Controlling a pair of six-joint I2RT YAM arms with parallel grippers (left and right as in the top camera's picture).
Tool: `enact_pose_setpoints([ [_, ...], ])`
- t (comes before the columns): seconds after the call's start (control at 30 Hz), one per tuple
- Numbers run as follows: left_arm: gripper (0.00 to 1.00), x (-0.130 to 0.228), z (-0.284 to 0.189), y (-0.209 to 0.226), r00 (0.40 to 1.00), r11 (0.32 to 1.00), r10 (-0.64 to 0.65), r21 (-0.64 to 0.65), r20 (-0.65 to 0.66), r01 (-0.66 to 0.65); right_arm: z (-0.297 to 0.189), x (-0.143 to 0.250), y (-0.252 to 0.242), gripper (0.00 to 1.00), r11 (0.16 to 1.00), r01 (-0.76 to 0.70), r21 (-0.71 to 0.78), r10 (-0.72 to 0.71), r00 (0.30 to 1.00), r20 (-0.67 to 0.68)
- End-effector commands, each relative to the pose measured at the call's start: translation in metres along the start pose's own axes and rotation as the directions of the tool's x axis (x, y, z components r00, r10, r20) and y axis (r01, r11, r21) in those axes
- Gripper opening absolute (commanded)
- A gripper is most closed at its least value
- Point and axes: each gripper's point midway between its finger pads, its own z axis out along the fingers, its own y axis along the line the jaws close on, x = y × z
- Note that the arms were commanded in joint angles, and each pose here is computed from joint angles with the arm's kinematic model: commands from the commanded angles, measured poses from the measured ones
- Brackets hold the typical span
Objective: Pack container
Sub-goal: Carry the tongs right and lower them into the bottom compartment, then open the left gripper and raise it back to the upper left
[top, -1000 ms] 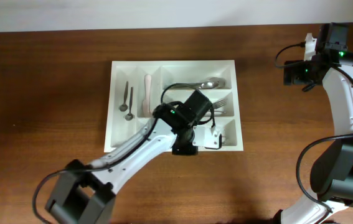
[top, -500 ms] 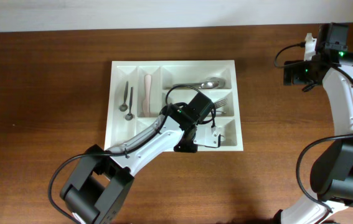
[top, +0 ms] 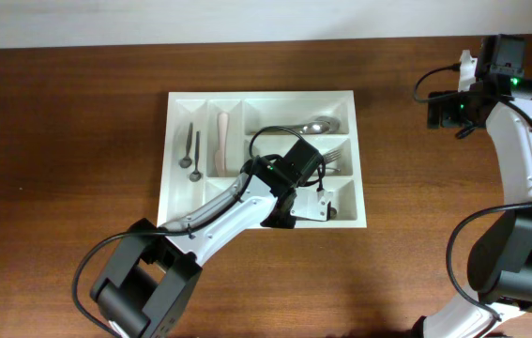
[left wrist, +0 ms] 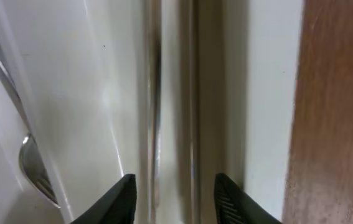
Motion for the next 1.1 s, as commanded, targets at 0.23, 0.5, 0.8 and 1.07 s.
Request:
enact_pose_setpoints([
  [0.23, 0.43, -0.009, -0.045, 0.079, 0.987, 0.958, -0.15, -0.239, 0.059, 0.16, -0.003, -0.005, -0.001, 0.99, 1.0, 0.005, 0.001, -0.005, 1.0, 0.015],
  [0.5, 0.99, 0.039, -0.172, 0.204, 0.838, 0.633, -0.481, -0.559, 0.257, 0.535, -0.003, -0.005, -0.001, 0.99, 1.0, 0.005, 0.001, -0.005, 1.0, 0.015],
  [0.8, 0.99, 0.236, -0.227, 0.232, 0.22, -0.065, -0.82, -0.467, 0.529, 0.882, -0.003, -0.005, -0.001, 0.99, 1.0, 0.005, 0.001, -0.005, 1.0, 0.015],
  [1.07, 0.99, 0.365, -0.226, 0.177, -0.086, -0.333, -0.879, -0.477, 0.468, 0.813, -0.003, -0.005, -0.001, 0.99, 1.0, 0.005, 0.001, -0.005, 1.0, 0.015],
])
